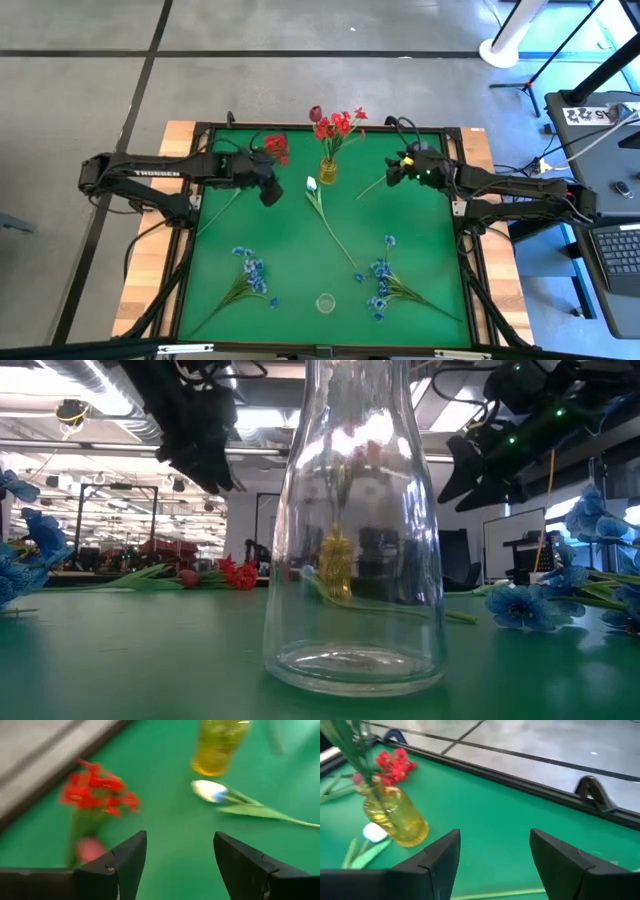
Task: Sort flowers into vase by color
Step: Put the bottom white tulip into the transparent vase
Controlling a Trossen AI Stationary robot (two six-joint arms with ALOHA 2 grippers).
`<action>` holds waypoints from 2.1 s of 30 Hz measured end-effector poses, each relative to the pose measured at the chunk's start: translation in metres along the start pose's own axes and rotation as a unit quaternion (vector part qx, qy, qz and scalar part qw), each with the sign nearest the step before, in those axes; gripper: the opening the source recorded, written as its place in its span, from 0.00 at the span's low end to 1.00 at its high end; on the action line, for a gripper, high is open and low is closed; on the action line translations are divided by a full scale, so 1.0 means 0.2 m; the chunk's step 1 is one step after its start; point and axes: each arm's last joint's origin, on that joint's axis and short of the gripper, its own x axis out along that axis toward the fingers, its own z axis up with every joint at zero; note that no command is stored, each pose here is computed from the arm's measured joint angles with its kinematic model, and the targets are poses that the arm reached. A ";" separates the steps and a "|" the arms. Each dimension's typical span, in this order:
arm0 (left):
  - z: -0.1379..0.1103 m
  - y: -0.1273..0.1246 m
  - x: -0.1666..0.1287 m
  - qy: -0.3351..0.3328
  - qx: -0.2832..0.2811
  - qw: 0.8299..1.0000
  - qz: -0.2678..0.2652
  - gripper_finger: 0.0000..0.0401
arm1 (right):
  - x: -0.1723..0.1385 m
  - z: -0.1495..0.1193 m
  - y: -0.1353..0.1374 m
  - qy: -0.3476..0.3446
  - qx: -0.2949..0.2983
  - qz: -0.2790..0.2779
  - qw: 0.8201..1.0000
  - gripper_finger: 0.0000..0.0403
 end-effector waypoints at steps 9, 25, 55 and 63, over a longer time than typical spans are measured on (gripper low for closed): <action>-0.09 -0.15 0.00 -0.009 -0.007 0.995 -0.103 0.56 | 0.02 -0.02 0.04 0.055 -0.031 0.107 0.992 0.59; -0.23 -0.28 0.04 -0.115 -0.054 0.979 -0.161 0.56 | 0.11 -0.06 0.55 0.128 -0.111 0.236 0.957 0.59; -0.36 -0.37 -0.23 -0.291 0.016 0.941 -0.174 0.49 | 0.63 -0.37 1.01 0.221 -0.196 0.088 0.951 0.59; -0.51 -0.30 -0.13 -0.350 -0.031 0.888 -0.296 0.44 | 0.64 -0.40 1.01 0.233 -0.196 0.092 0.948 0.59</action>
